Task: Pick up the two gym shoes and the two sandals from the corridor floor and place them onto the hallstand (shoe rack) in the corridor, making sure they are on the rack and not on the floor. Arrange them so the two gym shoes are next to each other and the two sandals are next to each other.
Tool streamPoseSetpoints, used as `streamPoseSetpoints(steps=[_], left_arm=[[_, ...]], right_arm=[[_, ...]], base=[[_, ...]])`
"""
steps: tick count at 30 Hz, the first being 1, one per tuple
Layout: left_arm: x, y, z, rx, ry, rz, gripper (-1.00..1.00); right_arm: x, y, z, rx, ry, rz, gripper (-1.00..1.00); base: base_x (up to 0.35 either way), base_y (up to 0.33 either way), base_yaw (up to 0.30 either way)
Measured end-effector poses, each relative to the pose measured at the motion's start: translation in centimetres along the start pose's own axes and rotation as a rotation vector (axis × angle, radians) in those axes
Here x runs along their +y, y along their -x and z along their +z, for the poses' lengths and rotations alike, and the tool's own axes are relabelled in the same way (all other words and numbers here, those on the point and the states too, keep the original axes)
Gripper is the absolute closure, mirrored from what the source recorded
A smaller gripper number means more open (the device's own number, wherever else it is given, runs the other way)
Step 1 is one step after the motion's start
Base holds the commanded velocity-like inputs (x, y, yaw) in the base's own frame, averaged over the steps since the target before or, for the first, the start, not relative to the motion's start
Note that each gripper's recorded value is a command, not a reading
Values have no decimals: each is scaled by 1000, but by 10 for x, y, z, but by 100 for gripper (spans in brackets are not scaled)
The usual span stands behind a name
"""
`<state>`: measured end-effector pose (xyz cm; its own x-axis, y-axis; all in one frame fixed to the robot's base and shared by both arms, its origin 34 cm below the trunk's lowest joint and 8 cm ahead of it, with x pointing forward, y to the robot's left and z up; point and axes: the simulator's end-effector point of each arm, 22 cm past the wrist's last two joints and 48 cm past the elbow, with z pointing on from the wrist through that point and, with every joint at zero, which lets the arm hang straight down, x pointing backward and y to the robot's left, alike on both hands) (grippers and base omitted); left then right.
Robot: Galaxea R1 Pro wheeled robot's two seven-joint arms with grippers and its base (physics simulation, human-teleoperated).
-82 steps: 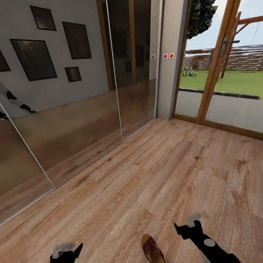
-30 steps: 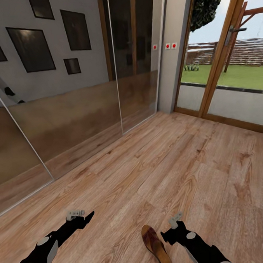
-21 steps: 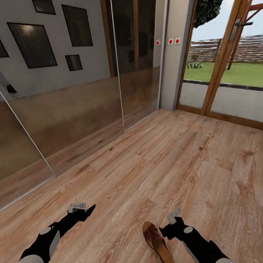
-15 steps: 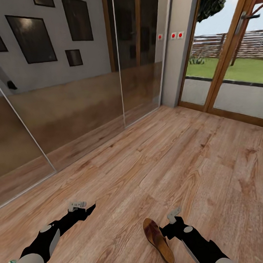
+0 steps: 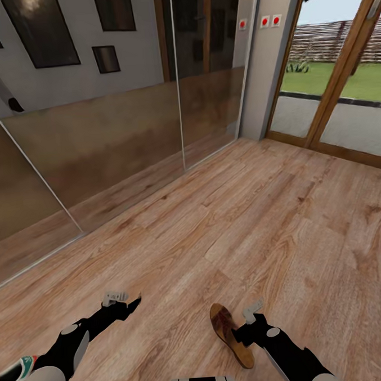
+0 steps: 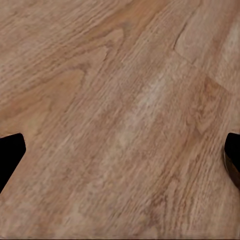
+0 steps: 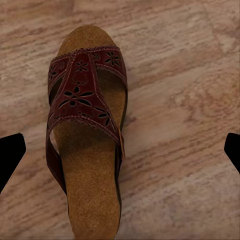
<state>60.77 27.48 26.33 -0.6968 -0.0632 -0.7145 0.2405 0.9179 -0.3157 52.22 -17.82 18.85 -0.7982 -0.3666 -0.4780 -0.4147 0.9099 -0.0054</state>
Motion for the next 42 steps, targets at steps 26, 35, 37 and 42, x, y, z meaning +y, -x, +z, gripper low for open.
streamPoseSetpoints(steps=[26, 35, 37, 42], left_arm=[[12, -85, 21, 140, 3, -51, -100], [14, -94, 22, 154, 5, -57, -100], [14, -94, 22, 155, 6, -57, -100], [15, -100, 22, 164, 6, -61, -100]], right_arm=[[3, -71, 34, 131, -28, 23, -100], [5, -80, 37, 147, -27, 23, -100], [5, -80, 37, 147, -27, 22, -100], [7, -85, 38, 155, -23, 24, -100]], base=[[0, 0, 80], [0, 0, 28], [0, 0, 3], [0, 0, 89]])
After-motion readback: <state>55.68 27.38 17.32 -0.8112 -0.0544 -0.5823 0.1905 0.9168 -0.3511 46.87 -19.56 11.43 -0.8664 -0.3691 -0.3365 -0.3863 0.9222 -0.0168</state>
